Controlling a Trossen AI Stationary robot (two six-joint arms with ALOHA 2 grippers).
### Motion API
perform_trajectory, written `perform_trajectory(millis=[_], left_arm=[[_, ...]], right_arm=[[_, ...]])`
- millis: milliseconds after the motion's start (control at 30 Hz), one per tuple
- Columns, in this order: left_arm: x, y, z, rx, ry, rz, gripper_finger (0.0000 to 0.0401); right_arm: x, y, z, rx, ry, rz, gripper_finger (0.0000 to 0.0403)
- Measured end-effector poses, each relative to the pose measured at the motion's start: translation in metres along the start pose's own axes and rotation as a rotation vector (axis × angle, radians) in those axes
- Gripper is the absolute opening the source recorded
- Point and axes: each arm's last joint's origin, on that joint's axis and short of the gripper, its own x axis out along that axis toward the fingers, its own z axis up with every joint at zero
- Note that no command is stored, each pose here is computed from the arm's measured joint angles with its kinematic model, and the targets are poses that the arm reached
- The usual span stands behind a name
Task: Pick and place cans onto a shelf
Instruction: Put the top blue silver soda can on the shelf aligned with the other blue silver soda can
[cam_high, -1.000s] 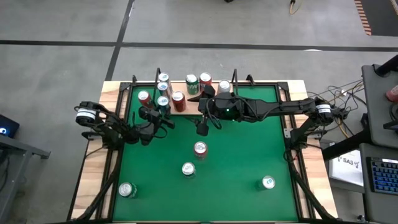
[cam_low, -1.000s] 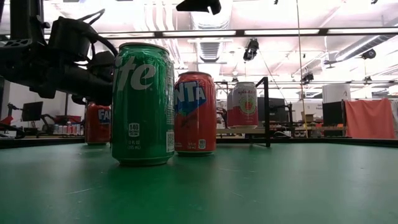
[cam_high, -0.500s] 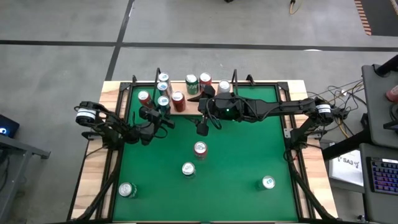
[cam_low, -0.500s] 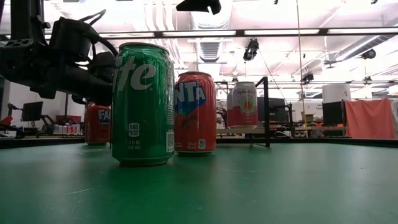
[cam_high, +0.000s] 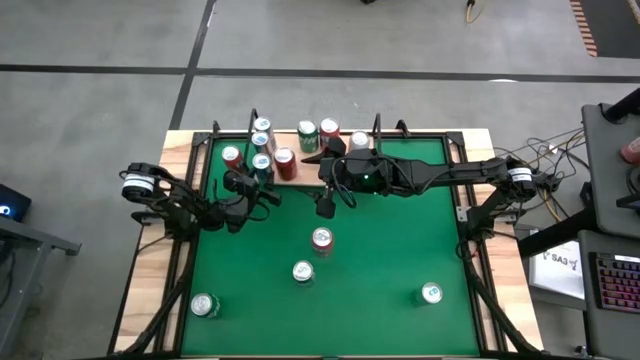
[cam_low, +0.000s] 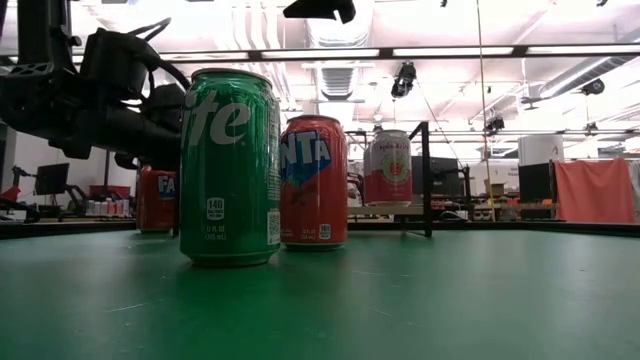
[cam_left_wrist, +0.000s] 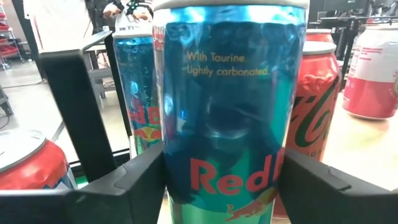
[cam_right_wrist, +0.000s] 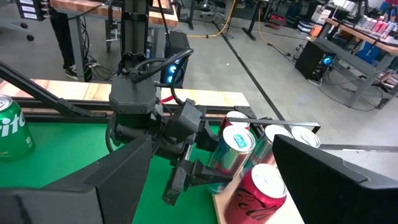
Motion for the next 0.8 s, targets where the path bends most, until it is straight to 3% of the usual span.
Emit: perform_trajectory(millis=[367, 800], left_arm=[[0.0000, 0.0002, -0.0001, 0.001, 0.000, 0.004, 0.0233], [0.0000, 0.0001, 0.0003, -0.008, -0.001, -0.001, 0.0266]], right_arm=[[0.0000, 0.0000, 0.0000, 0.000, 0.000, 0.000, 0.0327], [0.0000, 0.0000, 0.0000, 0.000, 0.000, 0.000, 0.0327]])
